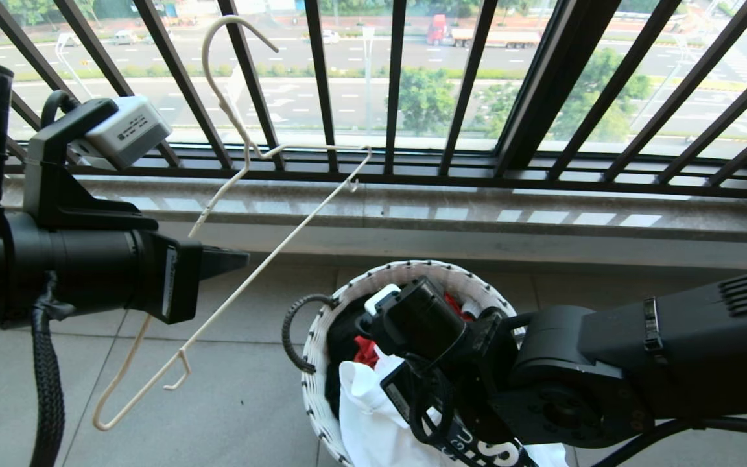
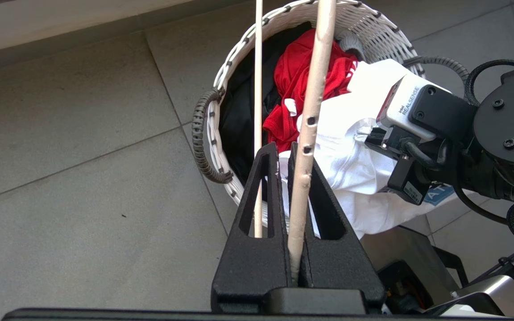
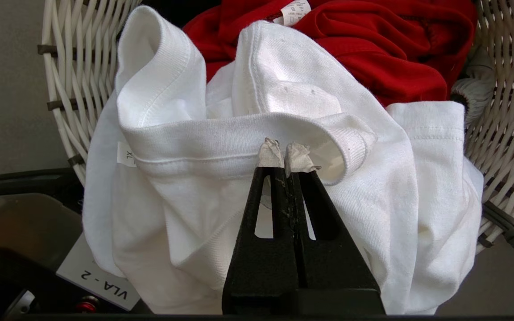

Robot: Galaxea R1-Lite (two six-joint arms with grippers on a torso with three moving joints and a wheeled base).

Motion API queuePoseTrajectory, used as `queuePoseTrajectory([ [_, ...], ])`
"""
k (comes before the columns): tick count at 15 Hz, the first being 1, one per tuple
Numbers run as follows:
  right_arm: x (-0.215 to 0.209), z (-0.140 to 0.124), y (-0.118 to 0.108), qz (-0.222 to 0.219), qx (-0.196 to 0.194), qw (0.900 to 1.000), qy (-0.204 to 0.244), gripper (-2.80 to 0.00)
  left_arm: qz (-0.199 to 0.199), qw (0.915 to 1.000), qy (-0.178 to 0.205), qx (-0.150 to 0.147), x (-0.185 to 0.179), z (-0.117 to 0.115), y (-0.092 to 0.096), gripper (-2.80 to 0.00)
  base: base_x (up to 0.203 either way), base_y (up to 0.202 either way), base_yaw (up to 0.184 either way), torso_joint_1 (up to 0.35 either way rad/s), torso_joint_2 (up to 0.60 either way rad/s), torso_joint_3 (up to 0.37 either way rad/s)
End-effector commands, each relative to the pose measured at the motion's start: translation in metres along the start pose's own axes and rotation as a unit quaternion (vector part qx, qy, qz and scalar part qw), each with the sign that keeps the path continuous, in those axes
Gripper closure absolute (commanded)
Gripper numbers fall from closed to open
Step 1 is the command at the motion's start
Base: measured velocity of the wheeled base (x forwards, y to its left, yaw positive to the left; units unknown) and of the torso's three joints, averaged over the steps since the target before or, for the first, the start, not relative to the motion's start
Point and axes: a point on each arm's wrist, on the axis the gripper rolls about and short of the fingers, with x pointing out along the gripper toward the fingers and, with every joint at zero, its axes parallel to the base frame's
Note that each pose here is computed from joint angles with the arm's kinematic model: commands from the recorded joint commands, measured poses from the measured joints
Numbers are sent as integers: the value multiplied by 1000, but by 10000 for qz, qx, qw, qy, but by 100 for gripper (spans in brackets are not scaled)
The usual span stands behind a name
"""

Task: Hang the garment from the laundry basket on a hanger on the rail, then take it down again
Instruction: Pick up clothes from the basket

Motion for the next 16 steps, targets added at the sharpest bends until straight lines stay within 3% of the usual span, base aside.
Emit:
queuePoseTrajectory([
  [1,-9,0,-6,-25,15,10000,-54,0,0,10000,7,-4,0,0,0,0,0,0,0,0,0,0],
  [7,-27,-10,-18,-139,-66,9999,-39,0,-1,10000,-8,-3,-1,0,0,0,0,0,0,0,0,0],
  [10,-24,-1,-23,-172,107,9996,-214,0,-2,10000,-15,-3,-1,0,0,0,0,0,0,0,0,0],
  [13,-24,6,-19,-18,122,9986,-512,0,-1,10000,-7,-3,-1,0,0,0,0,0,0,0,0,0],
  [16,-15,2,-11,24,22,9992,-387,0,-4,10000,8,-2,0,0,0,0,0,0,0,0,0,0],
])
